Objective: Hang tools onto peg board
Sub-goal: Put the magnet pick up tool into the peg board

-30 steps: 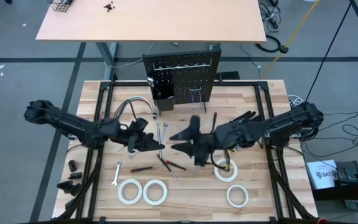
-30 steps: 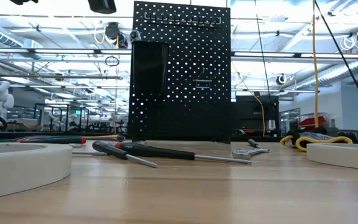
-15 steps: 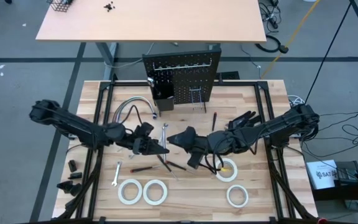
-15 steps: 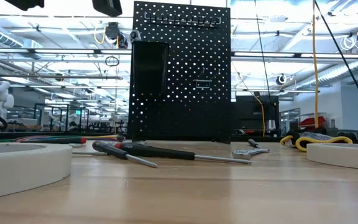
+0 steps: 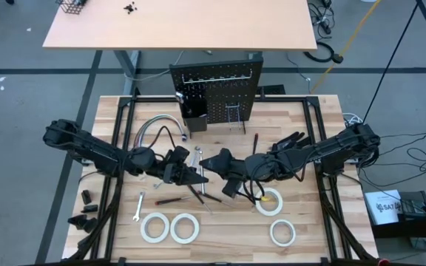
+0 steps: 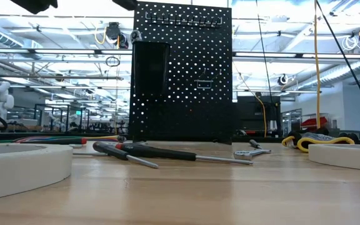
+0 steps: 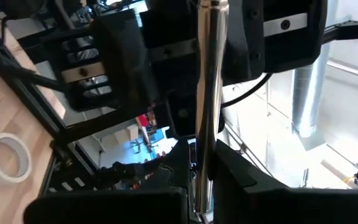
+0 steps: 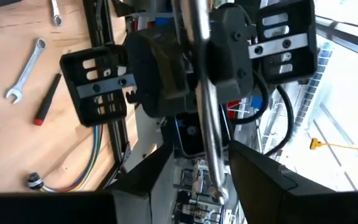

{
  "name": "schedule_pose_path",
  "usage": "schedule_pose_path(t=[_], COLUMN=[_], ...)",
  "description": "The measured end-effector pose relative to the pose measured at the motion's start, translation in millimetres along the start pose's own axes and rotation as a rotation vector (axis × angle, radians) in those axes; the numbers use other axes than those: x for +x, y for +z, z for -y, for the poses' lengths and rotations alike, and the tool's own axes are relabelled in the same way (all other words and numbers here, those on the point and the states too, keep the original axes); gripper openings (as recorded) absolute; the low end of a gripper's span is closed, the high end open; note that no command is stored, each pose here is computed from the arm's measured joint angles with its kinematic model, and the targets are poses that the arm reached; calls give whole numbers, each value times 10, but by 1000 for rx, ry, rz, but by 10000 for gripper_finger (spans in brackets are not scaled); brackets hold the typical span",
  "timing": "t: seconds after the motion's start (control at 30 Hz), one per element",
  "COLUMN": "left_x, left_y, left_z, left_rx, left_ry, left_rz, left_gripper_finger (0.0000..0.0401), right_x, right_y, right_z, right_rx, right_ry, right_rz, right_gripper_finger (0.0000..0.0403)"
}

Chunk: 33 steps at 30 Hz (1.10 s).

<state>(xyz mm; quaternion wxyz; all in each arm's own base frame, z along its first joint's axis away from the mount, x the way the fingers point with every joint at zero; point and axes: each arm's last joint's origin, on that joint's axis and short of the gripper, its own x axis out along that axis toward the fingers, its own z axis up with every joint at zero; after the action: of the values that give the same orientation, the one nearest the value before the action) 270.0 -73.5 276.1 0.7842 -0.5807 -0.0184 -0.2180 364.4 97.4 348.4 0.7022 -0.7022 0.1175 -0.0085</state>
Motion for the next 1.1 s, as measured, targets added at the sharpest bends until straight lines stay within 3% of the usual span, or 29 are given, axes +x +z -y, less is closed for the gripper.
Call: schedule_pose_path(t=[0.43, 0.63, 0.87, 1.0, 1.1], left_x=[121, 119, 119, 115, 100], left_y=[-8, 21, 22, 63, 139], left_z=[-72, -80, -74, -91, -93], left_rx=[4, 3, -27, 5, 138], left_ry=[13, 16, 13, 19, -11], left_rz=[-26, -17, -14, -6, -58], left_gripper_finger=[30, 31, 85, 107, 111], right_x=[-23, -45, -41, -42, -70], right_y=[48, 92, 88, 85, 88], right_z=[4, 0, -37, -52, -44], right_rx=[-25, -18, 44, 114, 235], right_ry=[-7, -6, 26, 41, 33], right_rz=[13, 24, 19, 10, -43], right_gripper_finger=[143, 107, 22, 22, 22])
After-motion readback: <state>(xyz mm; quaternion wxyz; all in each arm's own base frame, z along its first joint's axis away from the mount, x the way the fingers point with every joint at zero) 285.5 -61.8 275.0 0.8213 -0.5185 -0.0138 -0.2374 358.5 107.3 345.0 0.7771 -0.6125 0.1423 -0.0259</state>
